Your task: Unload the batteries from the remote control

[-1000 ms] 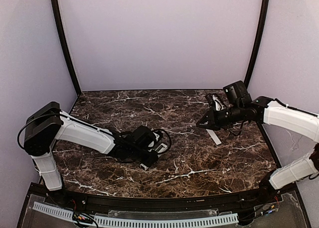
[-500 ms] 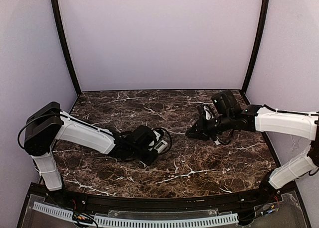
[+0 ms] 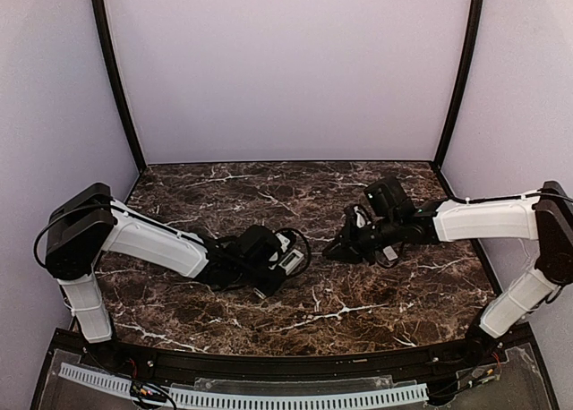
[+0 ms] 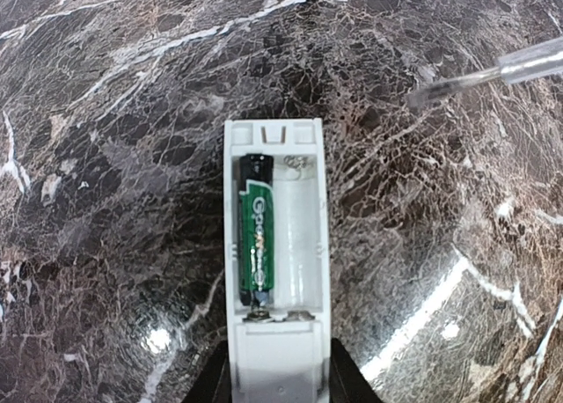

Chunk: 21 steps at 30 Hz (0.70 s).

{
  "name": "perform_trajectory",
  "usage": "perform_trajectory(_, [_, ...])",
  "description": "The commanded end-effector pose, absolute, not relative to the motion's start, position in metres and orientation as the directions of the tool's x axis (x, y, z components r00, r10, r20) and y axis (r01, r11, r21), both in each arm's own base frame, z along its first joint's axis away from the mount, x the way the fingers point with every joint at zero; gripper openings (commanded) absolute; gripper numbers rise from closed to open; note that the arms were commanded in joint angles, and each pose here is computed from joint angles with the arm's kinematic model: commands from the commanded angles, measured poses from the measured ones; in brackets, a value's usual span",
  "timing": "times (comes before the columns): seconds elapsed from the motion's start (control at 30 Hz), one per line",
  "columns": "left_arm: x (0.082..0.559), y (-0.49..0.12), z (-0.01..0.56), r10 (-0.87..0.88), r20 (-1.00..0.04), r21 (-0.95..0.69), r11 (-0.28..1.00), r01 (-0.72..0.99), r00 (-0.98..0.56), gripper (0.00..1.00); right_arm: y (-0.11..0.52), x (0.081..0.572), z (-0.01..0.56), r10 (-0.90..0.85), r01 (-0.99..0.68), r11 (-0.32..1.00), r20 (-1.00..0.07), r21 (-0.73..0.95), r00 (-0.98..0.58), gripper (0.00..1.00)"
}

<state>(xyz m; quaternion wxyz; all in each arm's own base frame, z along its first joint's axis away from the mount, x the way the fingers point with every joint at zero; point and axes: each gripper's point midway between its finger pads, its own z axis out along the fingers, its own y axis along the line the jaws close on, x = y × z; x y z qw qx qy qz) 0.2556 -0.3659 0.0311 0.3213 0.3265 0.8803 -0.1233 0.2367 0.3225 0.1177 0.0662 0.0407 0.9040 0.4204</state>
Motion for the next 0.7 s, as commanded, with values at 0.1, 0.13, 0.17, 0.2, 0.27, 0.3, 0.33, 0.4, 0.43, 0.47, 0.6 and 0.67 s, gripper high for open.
perform_trajectory(0.1, [0.253, -0.37, 0.029, 0.469, -0.65, -0.046, 0.761, 0.647, -0.597, 0.05, 0.342, 0.244, 0.117, 0.105, -0.004, 0.609, -0.086, 0.793, -0.991, 0.0])
perform_trajectory(0.13, [0.252, -0.37, 0.027, 0.471, -0.648, -0.05, 0.758, 0.65, -0.599, 0.04, 0.344, 0.244, 0.116, 0.102, -0.006, 0.608, -0.085, 0.794, -0.991, 0.0])
perform_trajectory(0.17, [0.252, -0.37, 0.026, 0.471, -0.647, -0.054, 0.757, 0.651, -0.6, 0.04, 0.344, 0.245, 0.114, 0.101, -0.004, 0.609, -0.083, 0.793, -0.991, 0.0])
perform_trajectory(0.2, [0.251, -0.37, 0.025, 0.471, -0.645, -0.056, 0.756, 0.653, -0.601, 0.03, 0.345, 0.246, 0.113, 0.102, -0.003, 0.61, -0.082, 0.792, -0.991, 0.0])
perform_trajectory(0.27, [0.251, -0.371, 0.024, 0.473, -0.643, -0.059, 0.754, 0.654, -0.603, 0.02, 0.346, 0.248, 0.11, 0.104, -0.001, 0.61, -0.081, 0.792, -0.991, 0.0])
perform_trajectory(0.3, [0.25, -0.371, 0.024, 0.473, -0.643, -0.059, 0.754, 0.654, -0.603, 0.01, 0.347, 0.248, 0.109, 0.104, 0.002, 0.612, -0.079, 0.791, -0.991, 0.0])
perform_trajectory(0.33, [0.25, -0.371, 0.024, 0.474, -0.64, -0.062, 0.752, 0.656, -0.604, 0.01, 0.348, 0.249, 0.107, 0.103, 0.003, 0.614, -0.076, 0.789, -0.992, 0.0])
perform_trajectory(0.4, [0.249, -0.372, 0.022, 0.477, -0.635, -0.067, 0.75, 0.658, -0.608, 0.0, 0.349, 0.25, 0.105, 0.1, 0.002, 0.614, -0.074, 0.79, -0.992, 0.0])
perform_trajectory(0.43, [0.249, -0.373, 0.022, 0.475, -0.633, -0.071, 0.751, 0.657, -0.611, 0.0, 0.35, 0.25, 0.104, 0.098, 0.004, 0.614, -0.071, 0.789, -0.993, 0.0])
perform_trajectory(0.47, [0.248, -0.373, 0.021, 0.475, -0.629, -0.074, 0.752, 0.656, -0.615, 0.0, 0.351, 0.251, 0.103, 0.097, 0.004, 0.613, -0.071, 0.79, -0.993, 0.0])
perform_trajectory(0.6, [0.247, -0.374, 0.018, 0.468, -0.613, -0.092, 0.758, 0.646, -0.637, 0.0, 0.351, 0.252, 0.099, 0.098, 0.009, 0.621, -0.067, 0.784, -0.993, 0.0])
perform_trajectory(0.67, [0.245, -0.376, 0.017, 0.465, -0.604, -0.11, 0.756, 0.646, -0.647, 0.0, 0.352, 0.252, 0.097, 0.098, 0.011, 0.625, -0.064, 0.781, -0.993, 0.0])
